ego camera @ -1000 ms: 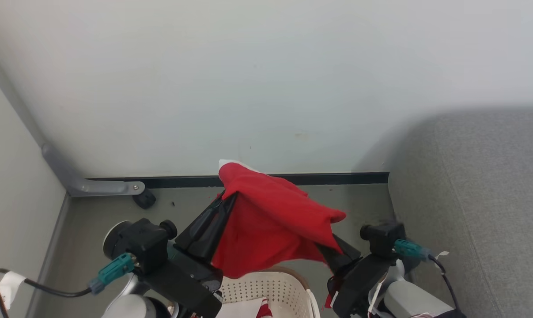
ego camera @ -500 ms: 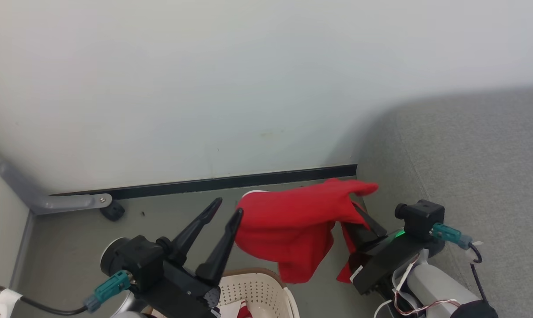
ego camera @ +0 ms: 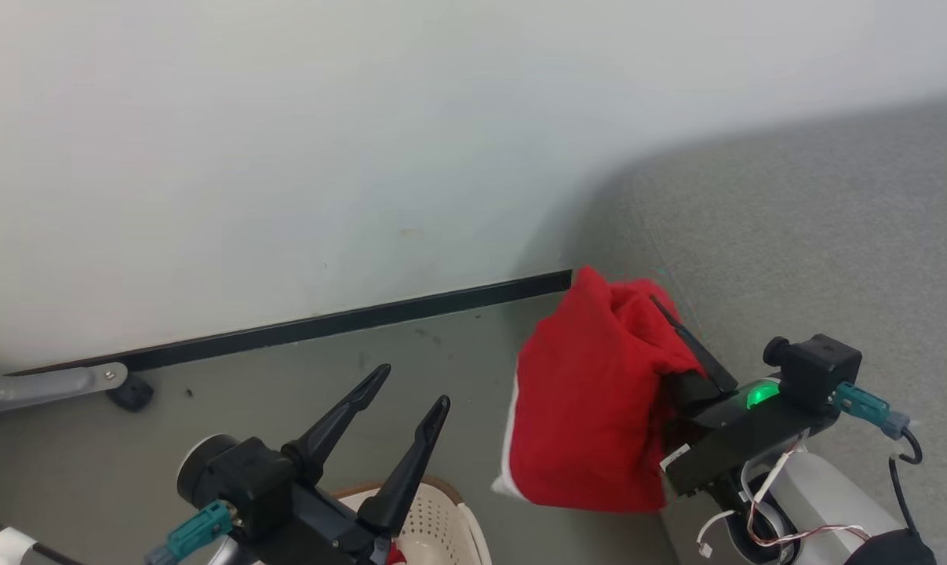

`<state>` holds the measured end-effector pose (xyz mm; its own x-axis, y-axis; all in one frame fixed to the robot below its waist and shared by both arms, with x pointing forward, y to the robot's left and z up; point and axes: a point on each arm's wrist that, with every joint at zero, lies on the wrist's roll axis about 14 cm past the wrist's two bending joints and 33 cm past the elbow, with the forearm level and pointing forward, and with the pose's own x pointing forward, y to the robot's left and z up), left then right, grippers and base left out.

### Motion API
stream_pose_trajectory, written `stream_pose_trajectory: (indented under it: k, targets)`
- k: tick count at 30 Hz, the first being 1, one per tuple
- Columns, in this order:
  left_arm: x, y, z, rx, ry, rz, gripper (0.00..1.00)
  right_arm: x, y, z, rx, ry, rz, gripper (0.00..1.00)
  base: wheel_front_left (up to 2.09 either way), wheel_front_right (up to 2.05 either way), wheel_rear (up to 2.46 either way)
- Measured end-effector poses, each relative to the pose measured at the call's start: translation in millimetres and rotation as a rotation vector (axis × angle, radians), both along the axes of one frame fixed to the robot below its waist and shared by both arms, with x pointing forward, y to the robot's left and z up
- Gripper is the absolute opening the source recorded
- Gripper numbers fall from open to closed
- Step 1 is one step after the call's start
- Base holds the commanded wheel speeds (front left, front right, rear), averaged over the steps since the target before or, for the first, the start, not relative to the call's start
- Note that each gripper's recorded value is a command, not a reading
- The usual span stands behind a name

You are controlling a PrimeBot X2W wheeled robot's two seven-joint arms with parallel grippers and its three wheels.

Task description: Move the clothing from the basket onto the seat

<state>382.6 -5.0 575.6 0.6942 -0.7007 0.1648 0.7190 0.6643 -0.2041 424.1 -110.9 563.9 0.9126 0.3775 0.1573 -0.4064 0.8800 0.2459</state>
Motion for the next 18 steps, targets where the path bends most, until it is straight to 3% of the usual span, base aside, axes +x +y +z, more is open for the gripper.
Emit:
stream_pose_trajectory:
  k: [18]
  targets:
    - [-2, -53, -17, 0.030, 0.015, -0.185, 1.00, -30, -85, 5, -0.004, -0.030, -0.254, 0.00, 0.00, 0.00, 0.00]
